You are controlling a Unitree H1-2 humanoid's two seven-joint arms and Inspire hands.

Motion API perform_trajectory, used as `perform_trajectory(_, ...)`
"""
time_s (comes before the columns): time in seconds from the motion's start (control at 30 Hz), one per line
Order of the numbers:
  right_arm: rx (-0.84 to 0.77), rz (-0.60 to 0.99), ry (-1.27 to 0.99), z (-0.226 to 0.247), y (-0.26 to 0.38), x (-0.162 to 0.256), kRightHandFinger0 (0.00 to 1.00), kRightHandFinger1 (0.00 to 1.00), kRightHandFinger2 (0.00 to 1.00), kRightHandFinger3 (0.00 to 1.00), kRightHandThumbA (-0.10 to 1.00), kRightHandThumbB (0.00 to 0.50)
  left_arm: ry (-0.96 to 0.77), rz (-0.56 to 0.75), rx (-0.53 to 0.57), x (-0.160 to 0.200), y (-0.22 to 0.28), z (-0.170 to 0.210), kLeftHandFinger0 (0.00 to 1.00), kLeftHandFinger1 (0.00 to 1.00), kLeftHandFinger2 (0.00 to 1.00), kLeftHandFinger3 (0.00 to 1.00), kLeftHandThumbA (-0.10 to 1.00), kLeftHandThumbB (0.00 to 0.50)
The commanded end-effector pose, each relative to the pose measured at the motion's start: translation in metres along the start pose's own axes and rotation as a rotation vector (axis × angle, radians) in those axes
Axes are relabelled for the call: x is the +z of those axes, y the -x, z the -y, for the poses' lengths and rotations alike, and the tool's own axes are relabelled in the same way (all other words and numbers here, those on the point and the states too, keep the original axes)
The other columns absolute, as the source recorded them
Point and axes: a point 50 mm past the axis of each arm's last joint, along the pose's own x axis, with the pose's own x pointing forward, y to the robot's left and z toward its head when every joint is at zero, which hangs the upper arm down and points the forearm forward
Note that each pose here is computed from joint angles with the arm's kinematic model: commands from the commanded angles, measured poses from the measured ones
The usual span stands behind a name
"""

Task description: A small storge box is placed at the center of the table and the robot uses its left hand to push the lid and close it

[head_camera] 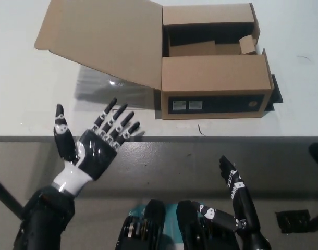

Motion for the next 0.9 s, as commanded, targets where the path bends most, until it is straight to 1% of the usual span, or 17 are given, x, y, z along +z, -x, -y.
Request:
perform_trajectory(0.0,-0.006,0.084,0.011,0.001,-0.005,0.012,1.0,1.0,1.0,1.0,1.0,0.31,-0.028,-0.038,-0.085,0.001,0.003,0.016,1.0,1.0,1.0,1.0,1.0,0.398)
perform_trajectory(0.13,-0.011,0.085,0.002,0.002,-0.007,0.012,1.0,1.0,1.0,1.0,1.0,0.312,-0.03,-0.063,-0.081,-0.005,0.009,0.017,1.0,1.0,1.0,1.0,1.0,0.392)
perform_trajectory(0.2,-0.012,0.08,-0.003,0.001,-0.006,0.011,1.0,1.0,1.0,1.0,1.0,0.311,-0.014,-0.058,-0.061,-0.002,0.008,0.013,1.0,1.0,1.0,1.0,1.0,0.388)
perform_trajectory(0.23,-0.012,0.079,-0.004,0.0,-0.006,0.011,1.0,1.0,1.0,1.0,1.0,0.312,-0.012,-0.053,-0.051,0.001,0.005,0.01,1.0,1.0,1.0,1.0,1.0,0.4)
perform_trajectory(0.27,-0.009,0.08,-0.006,0.0,-0.006,0.011,1.0,1.0,1.0,1.0,1.0,0.303,-0.015,-0.05,-0.047,0.004,0.003,0.008,1.0,1.0,1.0,1.0,1.0,0.403)
perform_trajectory(0.47,-0.01,0.087,0.003,-0.001,-0.008,0.012,1.0,1.0,1.0,1.0,1.0,0.302,-0.038,-0.015,-0.018,0.026,-0.018,-0.005,1.0,1.0,1.0,1.0,1.0,0.411)
perform_trajectory(0.63,-0.012,0.088,-0.003,-0.001,-0.008,0.013,1.0,1.0,1.0,1.0,1.0,0.305,-0.008,0.028,0.038,0.039,-0.034,-0.013,1.0,1.0,1.0,1.0,1.0,0.395)
perform_trajectory(0.7,-0.008,0.091,0.001,-0.001,-0.008,0.014,1.0,1.0,1.0,1.0,1.0,0.302,-0.004,0.038,0.045,0.045,-0.04,-0.015,1.0,1.0,1.0,1.0,1.0,0.394)
perform_trajectory(0.87,-0.008,0.094,0.002,-0.001,-0.01,0.014,1.0,1.0,1.0,1.0,1.0,0.315,0.006,0.066,0.081,0.064,-0.06,-0.02,1.0,1.0,1.0,1.0,1.0,0.396)
